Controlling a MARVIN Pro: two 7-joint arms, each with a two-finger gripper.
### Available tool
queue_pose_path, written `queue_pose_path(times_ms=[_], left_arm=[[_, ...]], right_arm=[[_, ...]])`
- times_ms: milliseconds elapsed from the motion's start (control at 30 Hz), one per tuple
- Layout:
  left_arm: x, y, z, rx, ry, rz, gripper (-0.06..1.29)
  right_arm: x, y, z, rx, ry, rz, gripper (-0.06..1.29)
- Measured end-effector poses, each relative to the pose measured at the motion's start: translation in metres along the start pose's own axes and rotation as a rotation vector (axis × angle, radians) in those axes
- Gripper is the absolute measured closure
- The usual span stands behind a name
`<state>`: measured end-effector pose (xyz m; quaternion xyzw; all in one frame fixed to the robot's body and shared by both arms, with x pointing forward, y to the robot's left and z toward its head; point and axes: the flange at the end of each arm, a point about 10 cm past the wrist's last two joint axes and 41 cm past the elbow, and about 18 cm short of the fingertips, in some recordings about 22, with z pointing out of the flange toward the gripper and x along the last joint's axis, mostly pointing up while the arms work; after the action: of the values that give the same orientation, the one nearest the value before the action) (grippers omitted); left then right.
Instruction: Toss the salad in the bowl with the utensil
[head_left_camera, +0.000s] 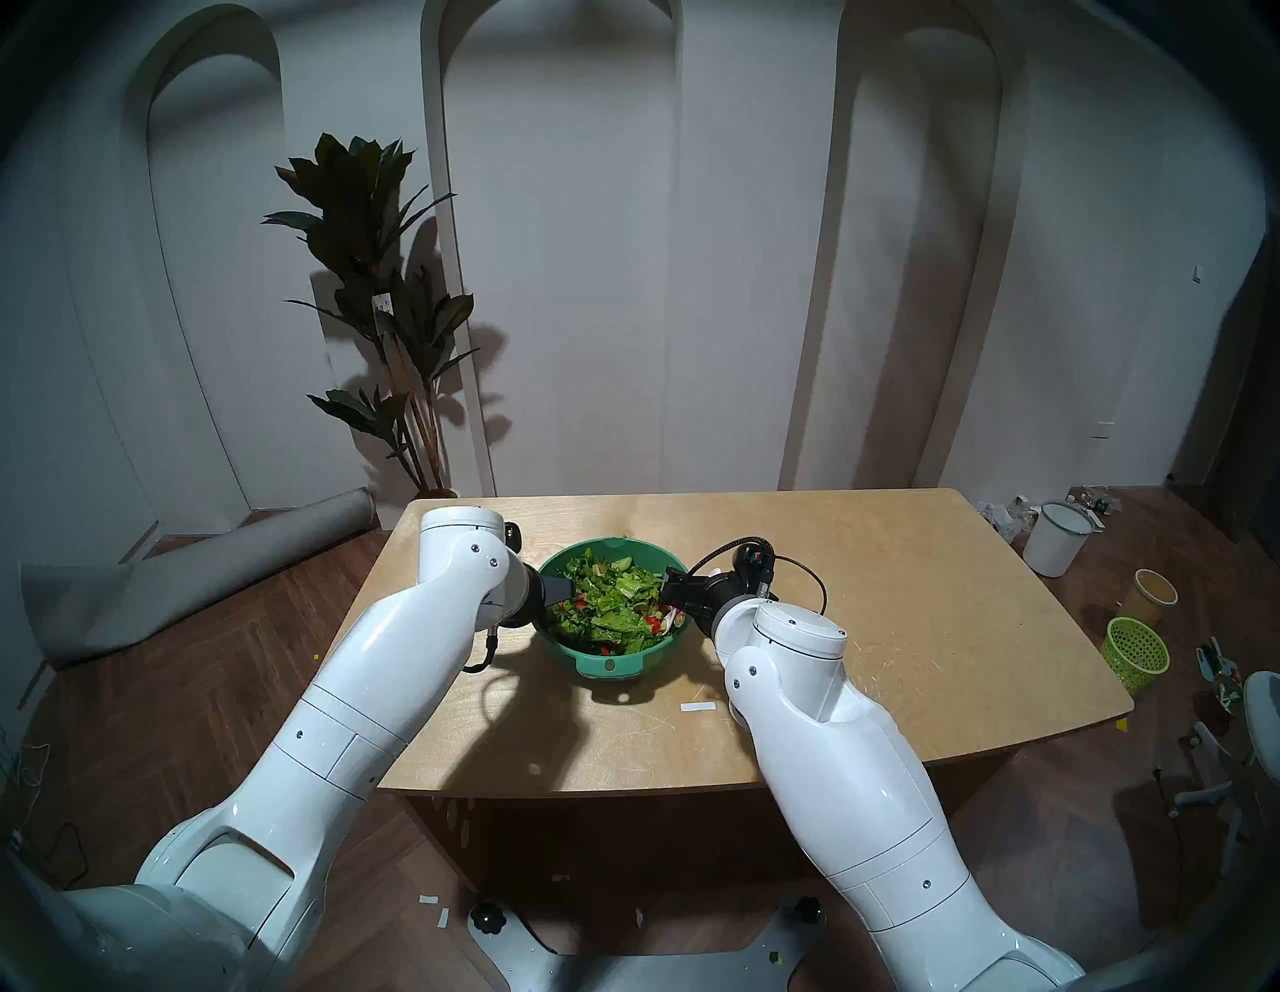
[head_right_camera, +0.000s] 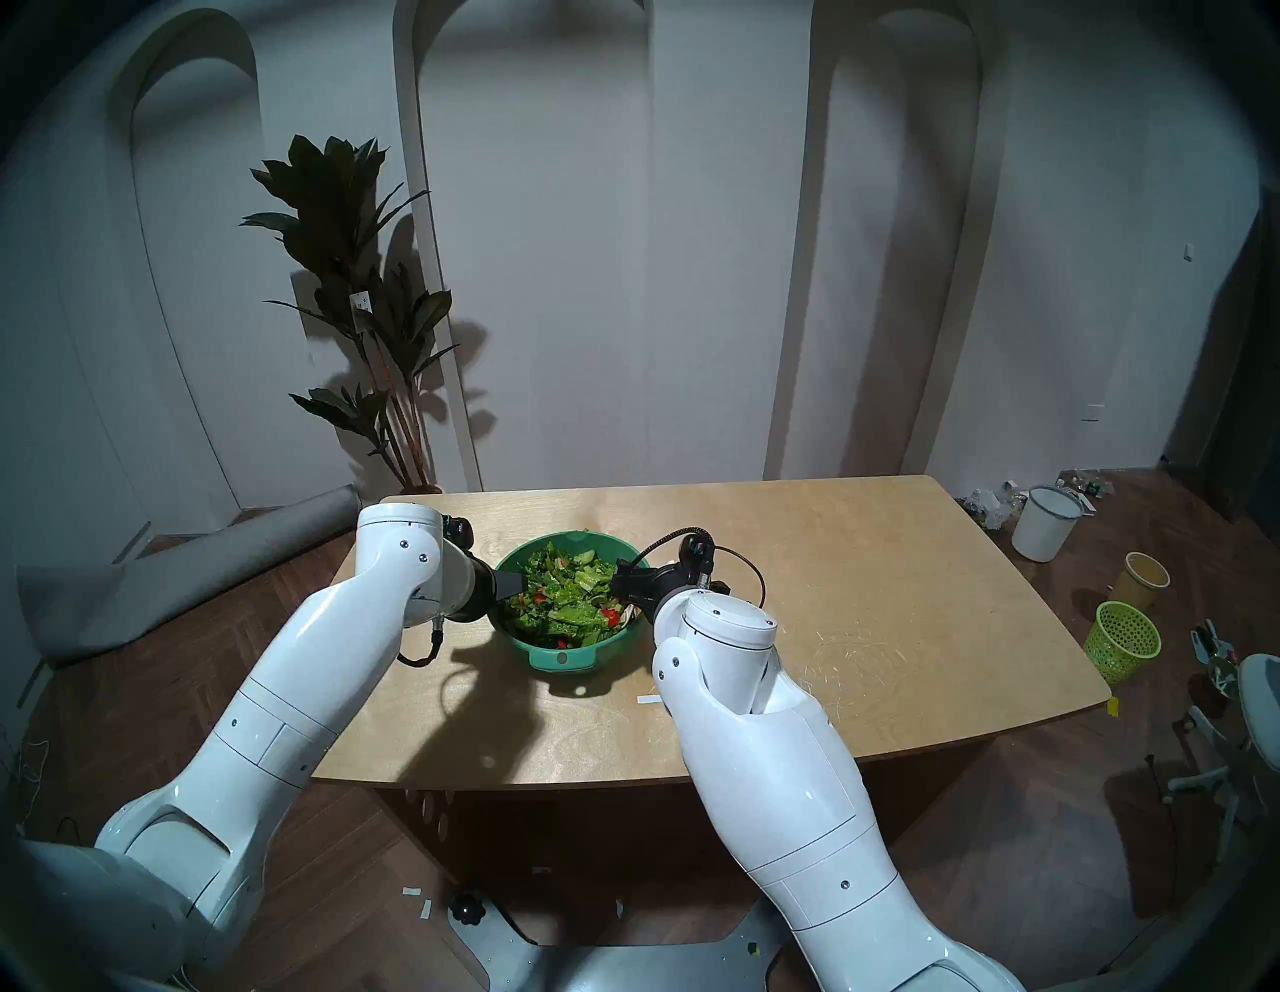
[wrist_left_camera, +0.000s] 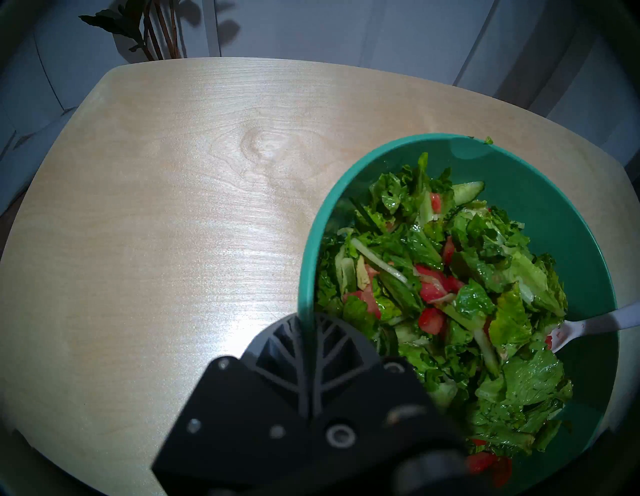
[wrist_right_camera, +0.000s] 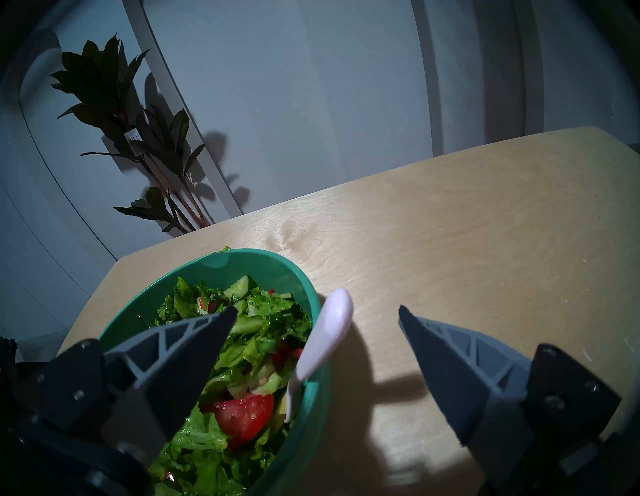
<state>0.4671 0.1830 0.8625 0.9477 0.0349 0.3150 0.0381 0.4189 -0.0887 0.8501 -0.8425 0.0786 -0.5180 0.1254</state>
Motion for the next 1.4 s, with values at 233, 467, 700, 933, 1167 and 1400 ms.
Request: queue_pose_path(times_ms=[233,467,700,933,1167,1400], left_arm=[[0.000,0.000,0.000,-0.001,0.000,0.000,1.26],[0.000,0.000,0.000,0.000,0.000,0.000,1.26],[0.000,0.000,0.000,0.000,0.000,-0.001,1.26],[0.000,0.000,0.000,-0.001,0.000,-0.001,1.26],[0.000,0.000,0.000,-0.001,0.000,-0.001,1.26],[0.000,0.000,0.000,-0.001,0.000,-0.001,1.26]], right_arm=[[-0.005,0.002,0.001,0.001,0.003,-0.006,0.01],[-0.008,0.000,0.003,0.006,0.012,-0.012,0.10],[-0.010,-0.003,0.003,0.012,0.021,-0.018,0.30],[-0.011,-0.003,0.005,0.013,0.027,-0.023,0.55],[-0.009,-0.002,0.007,0.011,0.037,-0.026,0.47],[-0.006,0.000,0.009,0.007,0.043,-0.027,0.50]])
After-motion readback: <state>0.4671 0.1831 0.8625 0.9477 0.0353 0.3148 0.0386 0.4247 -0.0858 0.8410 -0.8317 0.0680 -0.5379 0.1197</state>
